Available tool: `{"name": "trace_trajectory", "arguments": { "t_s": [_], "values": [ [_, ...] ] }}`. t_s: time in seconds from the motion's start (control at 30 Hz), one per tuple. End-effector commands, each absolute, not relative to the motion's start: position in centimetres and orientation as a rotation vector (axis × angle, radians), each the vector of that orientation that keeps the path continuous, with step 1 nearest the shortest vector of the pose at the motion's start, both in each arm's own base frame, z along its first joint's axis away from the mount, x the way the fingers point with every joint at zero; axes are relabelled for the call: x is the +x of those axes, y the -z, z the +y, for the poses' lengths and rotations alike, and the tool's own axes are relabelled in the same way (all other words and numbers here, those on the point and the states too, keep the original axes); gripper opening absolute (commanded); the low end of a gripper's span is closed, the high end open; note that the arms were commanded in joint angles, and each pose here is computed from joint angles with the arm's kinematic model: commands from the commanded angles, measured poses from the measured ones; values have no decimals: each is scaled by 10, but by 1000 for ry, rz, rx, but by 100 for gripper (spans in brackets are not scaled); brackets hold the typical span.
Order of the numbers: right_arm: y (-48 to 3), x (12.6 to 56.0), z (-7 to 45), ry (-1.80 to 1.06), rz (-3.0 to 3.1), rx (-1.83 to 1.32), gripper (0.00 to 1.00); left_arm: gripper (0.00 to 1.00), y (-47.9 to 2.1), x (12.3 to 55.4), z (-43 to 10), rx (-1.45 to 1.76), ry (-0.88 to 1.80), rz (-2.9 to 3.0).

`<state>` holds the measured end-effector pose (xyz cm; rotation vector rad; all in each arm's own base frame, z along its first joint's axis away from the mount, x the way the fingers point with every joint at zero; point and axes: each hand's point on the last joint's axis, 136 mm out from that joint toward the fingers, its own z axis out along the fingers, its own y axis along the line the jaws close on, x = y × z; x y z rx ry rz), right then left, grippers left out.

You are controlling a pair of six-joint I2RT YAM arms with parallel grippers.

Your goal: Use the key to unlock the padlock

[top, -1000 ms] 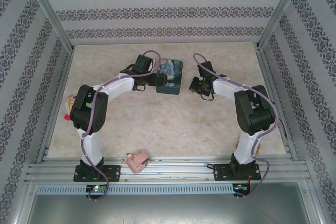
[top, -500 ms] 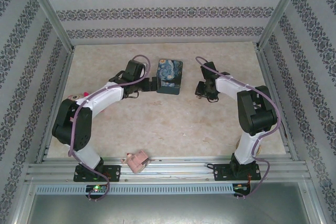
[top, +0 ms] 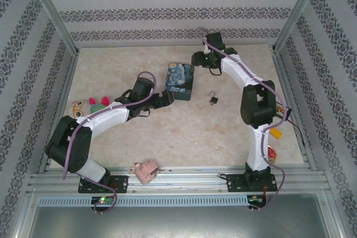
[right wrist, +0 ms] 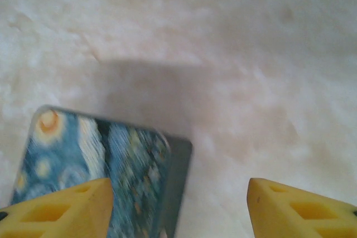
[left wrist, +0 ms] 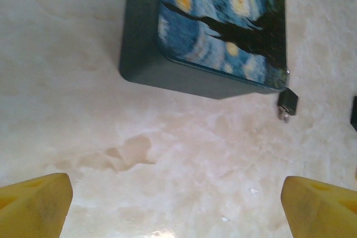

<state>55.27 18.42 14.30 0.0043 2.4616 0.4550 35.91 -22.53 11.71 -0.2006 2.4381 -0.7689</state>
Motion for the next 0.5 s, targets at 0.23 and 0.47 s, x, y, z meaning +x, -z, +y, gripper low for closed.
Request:
{"name": "trace_trajectory", "arguments": {
  "t_s": [0.23, 0.47],
  "values": [
    [-129, 597, 244, -696, 2428, -186, 60, 89, -121, 373, -268, -212, 982, 2345],
    [-103, 583, 246, -688, 2507, -173, 53, 80, -117, 390, -280, -174, 977, 2350]
  ]
}}
